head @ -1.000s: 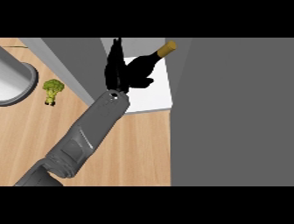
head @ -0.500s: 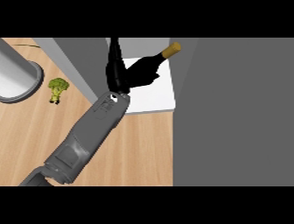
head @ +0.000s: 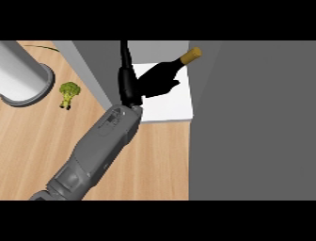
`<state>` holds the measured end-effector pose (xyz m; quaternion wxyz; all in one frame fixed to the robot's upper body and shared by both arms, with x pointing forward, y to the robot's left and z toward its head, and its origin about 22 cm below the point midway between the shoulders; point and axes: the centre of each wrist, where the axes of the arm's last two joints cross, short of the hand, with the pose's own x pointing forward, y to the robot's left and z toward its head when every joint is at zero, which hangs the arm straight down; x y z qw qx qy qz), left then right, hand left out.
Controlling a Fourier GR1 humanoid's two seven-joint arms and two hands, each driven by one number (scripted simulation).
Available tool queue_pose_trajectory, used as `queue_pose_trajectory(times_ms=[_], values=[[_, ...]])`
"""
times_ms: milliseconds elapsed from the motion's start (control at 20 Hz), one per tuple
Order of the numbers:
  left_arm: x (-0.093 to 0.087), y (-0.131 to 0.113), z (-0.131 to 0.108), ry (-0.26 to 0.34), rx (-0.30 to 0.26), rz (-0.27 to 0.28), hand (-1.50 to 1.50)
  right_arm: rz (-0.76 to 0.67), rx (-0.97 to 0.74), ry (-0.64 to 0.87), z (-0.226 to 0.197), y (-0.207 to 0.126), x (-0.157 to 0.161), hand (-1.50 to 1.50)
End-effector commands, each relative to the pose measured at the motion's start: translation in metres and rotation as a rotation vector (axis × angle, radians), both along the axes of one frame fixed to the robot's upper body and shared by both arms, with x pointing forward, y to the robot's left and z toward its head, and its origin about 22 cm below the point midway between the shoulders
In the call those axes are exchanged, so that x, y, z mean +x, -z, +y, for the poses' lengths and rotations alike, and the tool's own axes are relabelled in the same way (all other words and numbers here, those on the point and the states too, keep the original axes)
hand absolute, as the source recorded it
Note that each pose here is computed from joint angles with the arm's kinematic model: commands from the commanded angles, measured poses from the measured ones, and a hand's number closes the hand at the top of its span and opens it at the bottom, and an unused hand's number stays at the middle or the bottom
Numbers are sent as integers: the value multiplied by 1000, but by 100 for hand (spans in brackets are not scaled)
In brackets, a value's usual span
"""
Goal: Pick up the wine, place it into the cabinet and close the cabinet
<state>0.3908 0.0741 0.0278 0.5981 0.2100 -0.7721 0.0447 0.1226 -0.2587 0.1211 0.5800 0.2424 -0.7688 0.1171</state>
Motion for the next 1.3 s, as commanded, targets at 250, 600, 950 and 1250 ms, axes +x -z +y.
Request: queue_pose_trajectory(times_ms=[250,600,950,1250], values=[[-29,0,-17,126,-81,-46,-150,-56,-39,23,-2,-33,-29,-150],[-65,-1,-10,250,-163,-88,-150,-56,-17,67,7,-40,-28,-150],[-118,2,1,280,-215,-88,-150,-41,-72,67,1,-26,-15,-150],[-166,-11,39,341,-201,-63,-150,-47,-104,93,2,-46,-28,-150]])
